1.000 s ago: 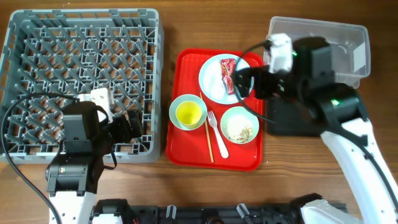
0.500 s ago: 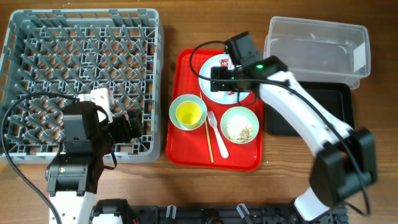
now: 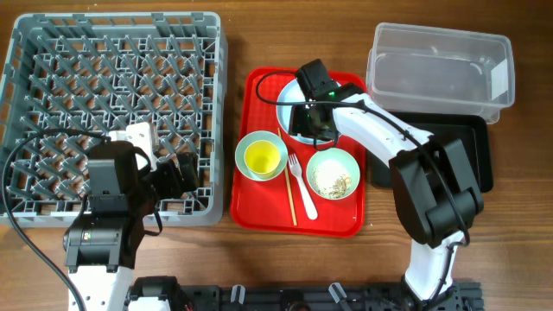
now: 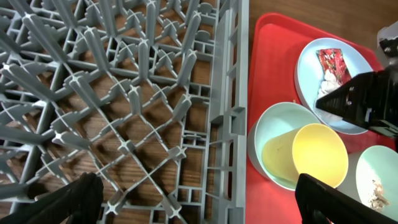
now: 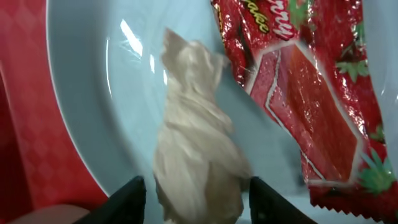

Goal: Sort waste into correct bins and load items into the dishwasher rack
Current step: 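Grasp the red wrapper on the white plate with the right gripper, then carry the red wrapper to the clear bin and release it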

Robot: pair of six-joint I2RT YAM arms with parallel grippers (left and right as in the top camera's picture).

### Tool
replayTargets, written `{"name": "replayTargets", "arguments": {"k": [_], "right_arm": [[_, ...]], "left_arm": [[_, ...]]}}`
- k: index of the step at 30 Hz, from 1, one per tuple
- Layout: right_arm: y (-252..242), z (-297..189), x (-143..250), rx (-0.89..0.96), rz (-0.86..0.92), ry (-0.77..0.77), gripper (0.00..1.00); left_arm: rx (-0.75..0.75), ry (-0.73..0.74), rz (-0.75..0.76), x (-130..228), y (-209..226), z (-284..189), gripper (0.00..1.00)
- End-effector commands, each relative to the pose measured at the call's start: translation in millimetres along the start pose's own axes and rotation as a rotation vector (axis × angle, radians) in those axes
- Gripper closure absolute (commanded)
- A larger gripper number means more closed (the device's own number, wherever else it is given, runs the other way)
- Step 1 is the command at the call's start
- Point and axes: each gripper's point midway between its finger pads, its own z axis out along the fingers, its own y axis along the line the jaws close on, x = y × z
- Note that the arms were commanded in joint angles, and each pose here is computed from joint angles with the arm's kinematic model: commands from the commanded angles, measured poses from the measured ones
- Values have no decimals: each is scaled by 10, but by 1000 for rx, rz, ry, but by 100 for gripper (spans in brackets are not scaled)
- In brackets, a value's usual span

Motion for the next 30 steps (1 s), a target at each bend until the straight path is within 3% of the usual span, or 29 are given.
{"name": "replayTargets", "arguments": {"k": [1, 3, 6, 12, 18, 22, 24, 25, 26, 30], "right_arm": [[1, 11, -36, 15, 54, -13, 72], [13, 3, -10, 7, 52, 0, 86], [26, -98, -18, -14, 49, 6, 94], [-57, -923, -474, -50, 16, -181, 96], [-802, -1947, -1049, 102, 166, -516, 96], [-1362, -2090, -1186, 230, 270, -575, 73], [-1526, -2107, -1267, 246, 304, -596, 51], [-1550, -2118, -1333, 231, 288, -608, 31], [-1471, -2141, -1419, 177, 208, -618, 18], [-1169, -2191, -1441, 46, 105, -608, 14]], "left_arm": [[14, -15, -9, -65, -33, -42, 0], [14, -16, -9, -65, -33, -43, 0], [14, -15, -9, -64, -33, -43, 0], [14, -15, -9, -64, -33, -43, 0], [14, -15, -10, -65, -33, -42, 0], [14, -16, -10, -65, -33, -43, 0], [14, -15, -10, -64, -32, -42, 0], [14, -16, -9, -65, -33, -43, 0], [14, -15, -10, -64, -33, -43, 0], [13, -12, -10, -57, -31, -42, 0]]}}
